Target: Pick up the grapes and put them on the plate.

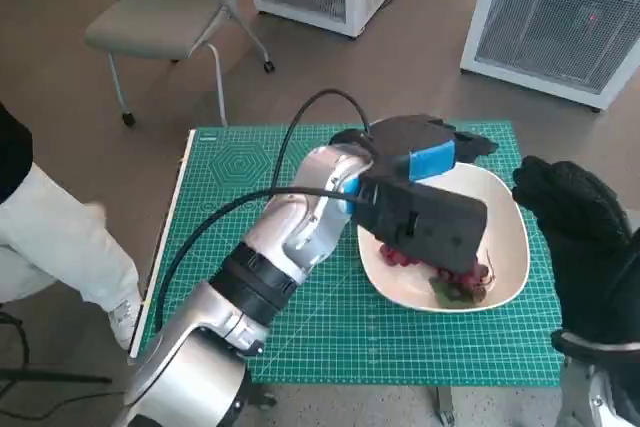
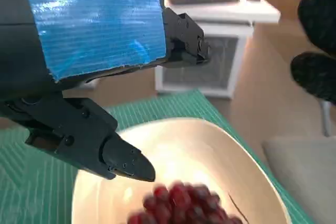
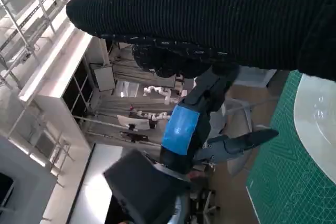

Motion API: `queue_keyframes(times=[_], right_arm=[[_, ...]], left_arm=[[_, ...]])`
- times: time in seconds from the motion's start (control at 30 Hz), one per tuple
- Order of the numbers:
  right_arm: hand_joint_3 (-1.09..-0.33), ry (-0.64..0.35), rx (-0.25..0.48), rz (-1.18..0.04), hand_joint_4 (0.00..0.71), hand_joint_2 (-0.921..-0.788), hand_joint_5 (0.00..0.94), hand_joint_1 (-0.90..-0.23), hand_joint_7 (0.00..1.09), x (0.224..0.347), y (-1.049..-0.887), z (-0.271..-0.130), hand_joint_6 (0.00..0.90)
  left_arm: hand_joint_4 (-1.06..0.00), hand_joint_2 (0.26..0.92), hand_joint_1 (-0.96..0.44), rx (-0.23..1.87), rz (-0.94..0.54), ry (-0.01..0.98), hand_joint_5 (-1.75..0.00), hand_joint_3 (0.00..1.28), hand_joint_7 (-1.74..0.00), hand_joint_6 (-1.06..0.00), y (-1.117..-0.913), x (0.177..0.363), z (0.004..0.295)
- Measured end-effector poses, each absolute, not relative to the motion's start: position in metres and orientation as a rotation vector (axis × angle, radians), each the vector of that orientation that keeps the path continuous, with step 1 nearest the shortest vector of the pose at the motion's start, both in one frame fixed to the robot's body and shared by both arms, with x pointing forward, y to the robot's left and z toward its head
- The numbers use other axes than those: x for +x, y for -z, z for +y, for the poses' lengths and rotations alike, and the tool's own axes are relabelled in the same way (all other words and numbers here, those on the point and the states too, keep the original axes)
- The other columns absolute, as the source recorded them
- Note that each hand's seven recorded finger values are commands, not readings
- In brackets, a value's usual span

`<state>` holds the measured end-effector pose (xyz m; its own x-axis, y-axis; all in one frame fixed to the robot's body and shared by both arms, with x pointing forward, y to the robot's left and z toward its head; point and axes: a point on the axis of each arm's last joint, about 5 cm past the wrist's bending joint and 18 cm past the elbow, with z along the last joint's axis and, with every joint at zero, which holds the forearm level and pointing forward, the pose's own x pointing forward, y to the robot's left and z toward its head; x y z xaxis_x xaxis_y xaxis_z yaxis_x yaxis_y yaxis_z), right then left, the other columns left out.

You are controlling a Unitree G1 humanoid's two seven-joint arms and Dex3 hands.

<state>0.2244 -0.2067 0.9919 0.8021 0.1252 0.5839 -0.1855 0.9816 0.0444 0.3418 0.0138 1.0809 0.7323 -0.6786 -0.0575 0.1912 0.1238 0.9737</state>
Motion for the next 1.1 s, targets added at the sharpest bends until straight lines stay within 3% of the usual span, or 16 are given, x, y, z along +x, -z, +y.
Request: queue_keyframes(times=[0.27,0.6,0.83,1.1], right_arm=[[-0.597,-0.186,0.108,-0.619,0.396,-0.921,0.878,-0.335,1.03,0.225,-0.992,-0.206,0.278],[-0.598,-0.194,0.107,-0.619,0.392,-0.921,0.881,-0.335,1.04,0.225,-0.993,-0.208,0.273],[-0.597,-0.202,0.109,-0.62,0.392,-0.921,0.882,-0.336,1.03,0.226,-0.994,-0.207,0.272],[-0.596,-0.215,0.111,-0.619,0.393,-0.921,0.881,-0.335,1.03,0.228,-0.995,-0.204,0.269]], left_arm=[[-0.25,0.858,-0.3,1.18,-0.572,0.535,-0.03,0.02,-0.05,-0.36,-1.076,0.344,0.031],[-0.37,0.878,-0.36,0.69,-0.604,0.436,-0.02,0.0,-0.04,-0.44,-1.044,0.346,0.091],[-0.42,0.875,-0.38,0.35,-0.517,0.44,-0.02,0.0,-0.02,-0.44,-1.01,0.338,0.131],[-0.39,0.852,-0.21,0.074,-0.462,0.463,0.0,0.0,0.0,-0.38,-0.975,0.321,0.168]])
